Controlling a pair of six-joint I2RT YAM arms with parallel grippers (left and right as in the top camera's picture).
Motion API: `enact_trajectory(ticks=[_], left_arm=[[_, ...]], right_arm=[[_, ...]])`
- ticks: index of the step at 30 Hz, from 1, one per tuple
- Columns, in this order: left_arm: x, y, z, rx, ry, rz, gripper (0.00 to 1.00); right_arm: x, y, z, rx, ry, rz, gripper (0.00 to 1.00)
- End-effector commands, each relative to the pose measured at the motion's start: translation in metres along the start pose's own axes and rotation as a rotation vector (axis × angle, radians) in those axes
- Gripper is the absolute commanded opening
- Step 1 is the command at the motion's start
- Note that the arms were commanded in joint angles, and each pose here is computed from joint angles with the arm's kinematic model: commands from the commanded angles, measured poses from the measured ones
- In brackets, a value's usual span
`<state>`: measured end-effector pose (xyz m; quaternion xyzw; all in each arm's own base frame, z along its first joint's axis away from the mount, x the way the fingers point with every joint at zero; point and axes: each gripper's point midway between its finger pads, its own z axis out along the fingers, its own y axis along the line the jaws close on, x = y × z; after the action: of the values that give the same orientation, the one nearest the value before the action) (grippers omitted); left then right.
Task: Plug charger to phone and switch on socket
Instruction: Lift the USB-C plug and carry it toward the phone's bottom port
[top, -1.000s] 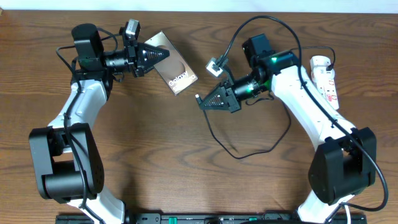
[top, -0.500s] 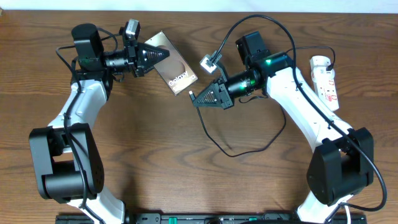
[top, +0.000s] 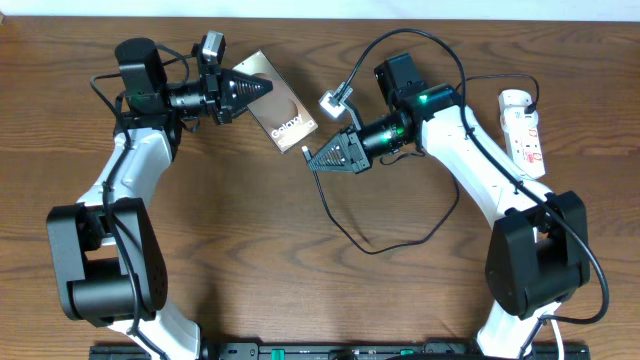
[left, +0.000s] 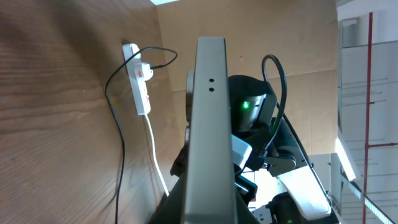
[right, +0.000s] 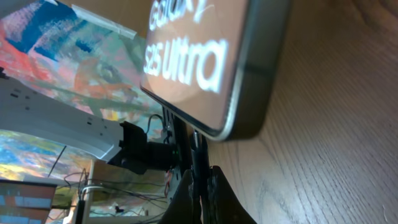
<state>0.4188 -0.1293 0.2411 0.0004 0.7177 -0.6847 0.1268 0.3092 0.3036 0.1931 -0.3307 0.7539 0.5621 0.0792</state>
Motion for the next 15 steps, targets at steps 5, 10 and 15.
enact_trajectory(ticks=[5, 10, 15], left_arm=[[0.0057, -0.0172, 0.0006, 0.019, 0.03, 0.047, 0.07], [0.007, -0.0152, 0.0006, 0.019, 0.03, 0.054, 0.07], [0.0068, -0.0152, 0.0004, 0.019, 0.029, 0.055, 0.07]], right_arm=[[-0.005, 0.0127, -0.0015, -0.069, -0.02, -0.003, 0.01], [-0.005, 0.0162, -0.0017, -0.089, -0.022, 0.001, 0.01], [-0.0019, 0.018, -0.0019, -0.097, -0.015, 0.028, 0.01]])
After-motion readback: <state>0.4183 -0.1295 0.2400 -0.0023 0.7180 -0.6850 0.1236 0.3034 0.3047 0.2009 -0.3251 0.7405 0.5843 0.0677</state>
